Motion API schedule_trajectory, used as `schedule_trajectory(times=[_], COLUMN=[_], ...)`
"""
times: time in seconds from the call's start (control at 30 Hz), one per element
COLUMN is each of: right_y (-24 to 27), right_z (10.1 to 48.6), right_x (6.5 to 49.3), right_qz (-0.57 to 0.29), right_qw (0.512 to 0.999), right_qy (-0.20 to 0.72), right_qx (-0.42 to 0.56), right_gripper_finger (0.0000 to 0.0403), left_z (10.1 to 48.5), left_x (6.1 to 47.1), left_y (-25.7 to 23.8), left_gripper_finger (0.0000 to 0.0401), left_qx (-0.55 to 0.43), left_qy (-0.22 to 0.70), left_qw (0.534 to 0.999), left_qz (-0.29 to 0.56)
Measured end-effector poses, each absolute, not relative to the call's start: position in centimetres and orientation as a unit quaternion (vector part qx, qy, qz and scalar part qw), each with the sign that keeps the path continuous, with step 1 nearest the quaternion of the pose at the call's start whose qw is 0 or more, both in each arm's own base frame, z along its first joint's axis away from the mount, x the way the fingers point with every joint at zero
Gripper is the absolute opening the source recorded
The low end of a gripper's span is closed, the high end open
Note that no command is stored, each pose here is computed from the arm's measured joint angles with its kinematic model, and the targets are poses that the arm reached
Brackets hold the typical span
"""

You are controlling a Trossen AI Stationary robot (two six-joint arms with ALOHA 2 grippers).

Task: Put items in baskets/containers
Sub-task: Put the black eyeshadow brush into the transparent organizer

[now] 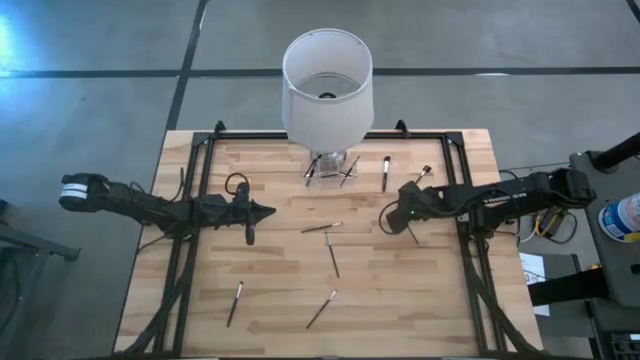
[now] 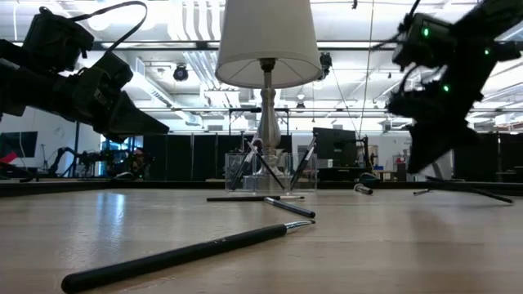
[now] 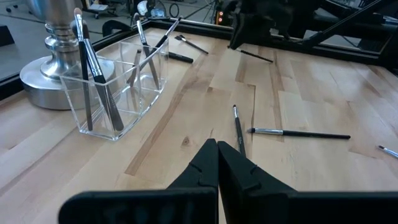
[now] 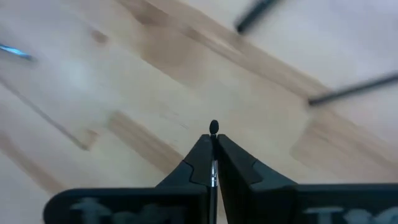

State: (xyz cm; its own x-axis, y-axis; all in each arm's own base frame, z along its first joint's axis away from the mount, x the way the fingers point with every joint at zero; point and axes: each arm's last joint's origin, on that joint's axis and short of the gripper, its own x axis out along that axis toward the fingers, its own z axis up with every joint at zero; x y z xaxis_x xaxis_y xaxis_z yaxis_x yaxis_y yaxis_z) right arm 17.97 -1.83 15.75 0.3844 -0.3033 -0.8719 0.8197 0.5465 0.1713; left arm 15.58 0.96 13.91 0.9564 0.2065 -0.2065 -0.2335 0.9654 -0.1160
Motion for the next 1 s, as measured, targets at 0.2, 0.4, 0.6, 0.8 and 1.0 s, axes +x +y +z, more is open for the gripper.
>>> schedule_trajectory(times=[0.2, 0.4, 0.6, 0.8, 1.0], right_y=[-0.7, 0.5, 1.8, 2.5, 2.8], right_z=[18.1, 20.3, 22.0, 22.8, 22.2], right_x=[19.5, 20.6, 22.3, 24.4, 27.5], right_qz=[-0.338, -0.333, -0.311, -0.299, -0.306], right_qw=[0.813, 0.848, 0.907, 0.94, 0.949], right_qy=[0.388, 0.339, 0.217, 0.098, 0.005], right_qx=[0.272, 0.235, 0.183, 0.129, 0.078], right_gripper_finger=[0.0009, 0.0009, 0.0009, 0.0009, 0.0009], left_z=[13.9, 13.9, 13.9, 13.9, 13.9], left_x=[15.6, 15.6, 15.6, 15.6, 15.6], left_y=[1.0, 1.0, 1.0, 1.0, 1.0], left_gripper_finger=[0.0, 0.0, 0.0, 0.0, 0.0], left_qx=[-0.07, -0.07, -0.069, -0.069, -0.07], left_qy=[0.097, 0.099, 0.099, 0.099, 0.099], left_qw=[0.987, 0.986, 0.986, 0.986, 0.986], left_qz=[0.112, 0.112, 0.112, 0.112, 0.112])
